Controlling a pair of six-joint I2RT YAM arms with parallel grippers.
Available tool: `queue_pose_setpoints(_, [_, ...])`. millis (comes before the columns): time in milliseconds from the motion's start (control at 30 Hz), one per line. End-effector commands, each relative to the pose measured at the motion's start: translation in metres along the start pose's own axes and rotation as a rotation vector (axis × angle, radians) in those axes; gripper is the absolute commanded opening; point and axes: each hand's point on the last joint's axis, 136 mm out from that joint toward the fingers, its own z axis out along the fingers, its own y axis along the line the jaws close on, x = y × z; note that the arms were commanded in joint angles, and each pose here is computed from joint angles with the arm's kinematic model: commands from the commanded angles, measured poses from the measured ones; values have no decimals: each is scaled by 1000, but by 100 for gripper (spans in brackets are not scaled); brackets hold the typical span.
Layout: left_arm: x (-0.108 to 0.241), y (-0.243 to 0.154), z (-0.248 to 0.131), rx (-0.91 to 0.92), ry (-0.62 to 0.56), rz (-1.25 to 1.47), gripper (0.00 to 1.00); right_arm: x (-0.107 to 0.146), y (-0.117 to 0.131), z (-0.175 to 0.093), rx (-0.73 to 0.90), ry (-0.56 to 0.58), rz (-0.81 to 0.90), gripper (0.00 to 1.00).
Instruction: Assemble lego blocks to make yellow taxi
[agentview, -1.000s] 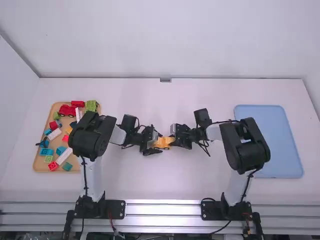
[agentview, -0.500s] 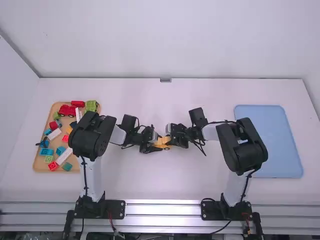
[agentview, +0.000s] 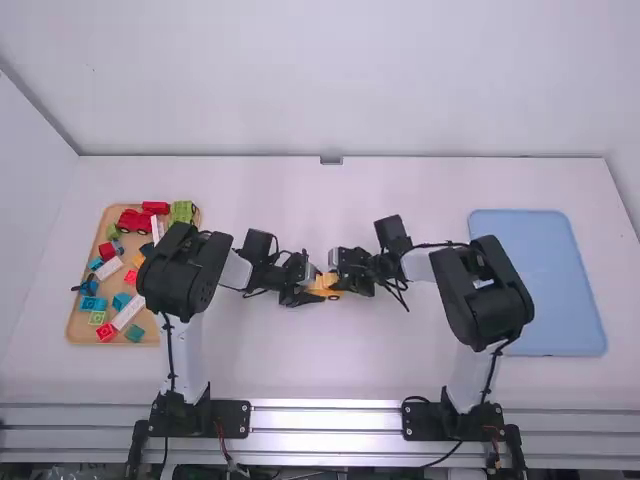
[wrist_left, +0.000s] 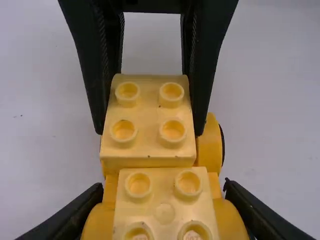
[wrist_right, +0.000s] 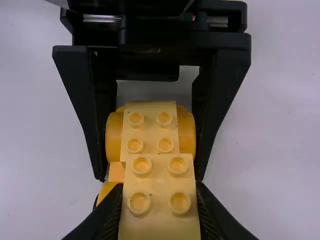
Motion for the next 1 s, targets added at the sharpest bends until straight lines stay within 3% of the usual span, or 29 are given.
queue_pose_setpoints(0, [2, -1, 3, 14, -5, -8, 61, 4, 4, 5, -15, 18, 13, 6])
queue_pose_setpoints(100, [2, -1, 3, 14, -6, -7, 62, 5, 3, 4, -14, 19, 21, 6])
queue_pose_setpoints(333, [4, 0, 3, 7, 6, -8, 63, 4, 3, 4, -14, 14, 18, 35])
queue_pose_setpoints(633, [9, 3, 3, -12, 36, -25, 62, -1, 5, 4, -28, -12, 19, 50])
queue_pose_setpoints(733, [9, 3, 3, -12, 35, -25, 61, 0, 5, 4, -29, -12, 19, 49])
queue_pose_setpoints(900, [9, 3, 3, -13, 36, -24, 58, -1, 5, 3, -26, -12, 42, 26])
queue_pose_setpoints(967, [9, 3, 3, -13, 36, -24, 56, -2, 3, 3, -22, -16, 59, 24])
